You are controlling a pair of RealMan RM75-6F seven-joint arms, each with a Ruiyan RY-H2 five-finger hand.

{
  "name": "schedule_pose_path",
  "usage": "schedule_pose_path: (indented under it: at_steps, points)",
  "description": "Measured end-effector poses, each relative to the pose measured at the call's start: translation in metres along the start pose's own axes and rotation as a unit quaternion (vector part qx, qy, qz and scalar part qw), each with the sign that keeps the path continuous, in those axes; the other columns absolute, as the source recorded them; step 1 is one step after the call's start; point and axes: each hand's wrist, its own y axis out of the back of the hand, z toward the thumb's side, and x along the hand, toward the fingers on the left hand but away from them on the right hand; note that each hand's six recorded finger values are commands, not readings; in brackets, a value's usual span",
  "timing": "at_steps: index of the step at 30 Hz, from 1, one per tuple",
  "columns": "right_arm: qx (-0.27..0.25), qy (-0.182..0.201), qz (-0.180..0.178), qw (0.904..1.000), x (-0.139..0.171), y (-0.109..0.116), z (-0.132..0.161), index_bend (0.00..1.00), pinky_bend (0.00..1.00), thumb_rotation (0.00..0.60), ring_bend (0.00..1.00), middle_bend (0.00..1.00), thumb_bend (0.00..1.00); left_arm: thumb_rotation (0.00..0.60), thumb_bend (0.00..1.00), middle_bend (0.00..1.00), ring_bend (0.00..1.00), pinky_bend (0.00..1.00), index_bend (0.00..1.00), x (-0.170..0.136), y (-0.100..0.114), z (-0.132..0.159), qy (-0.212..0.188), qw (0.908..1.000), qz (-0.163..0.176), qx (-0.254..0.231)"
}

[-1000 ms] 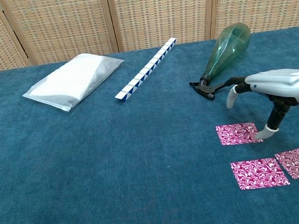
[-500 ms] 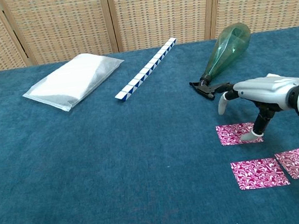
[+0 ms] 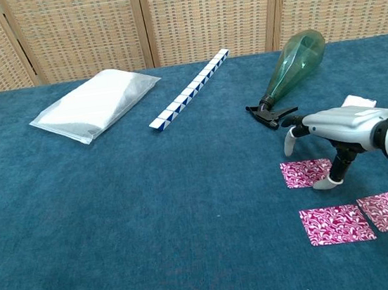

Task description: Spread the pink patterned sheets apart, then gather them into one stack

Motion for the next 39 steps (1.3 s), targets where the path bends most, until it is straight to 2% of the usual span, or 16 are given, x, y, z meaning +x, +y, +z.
schedule_pose_path:
  at_steps: [12, 18, 21, 39]
  points:
    - [0.005, 0.003, -0.001, 1.0, -0.002, -0.007, -0.002, 0.3, 0.12, 0.6, 0.0, 0.0, 0.26, 0.6, 0.02, 0.0, 0.0, 0.0, 0.0, 0.0, 0.0, 0.0, 0.0, 1.0, 0.0, 0.001]
    - [0.007, 0.003, -0.002, 1.0, -0.003, -0.009, -0.004, 0.42, 0.12, 0.6, 0.0, 0.0, 0.26, 0.6, 0.02, 0.0, 0.0, 0.0, 0.0, 0.0, 0.0, 0.0, 0.001, 1.0, -0.001, 0.0]
    - [0.006, 0.006, -0.004, 1.0, -0.003, -0.009, -0.004, 0.45, 0.12, 0.6, 0.0, 0.0, 0.3, 0.6, 0.02, 0.0, 0.0, 0.0, 0.0, 0.0, 0.0, 0.0, 0.001, 1.0, -0.001, 0.001]
    - [0.0, 0.014, -0.008, 0.9999, 0.001, -0.012, -0.007, 0.46, 0.12, 0.6, 0.0, 0.0, 0.31, 0.6, 0.02, 0.0, 0.0, 0.0, 0.0, 0.0, 0.0, 0.0, 0.001, 1.0, -0.001, 0.001]
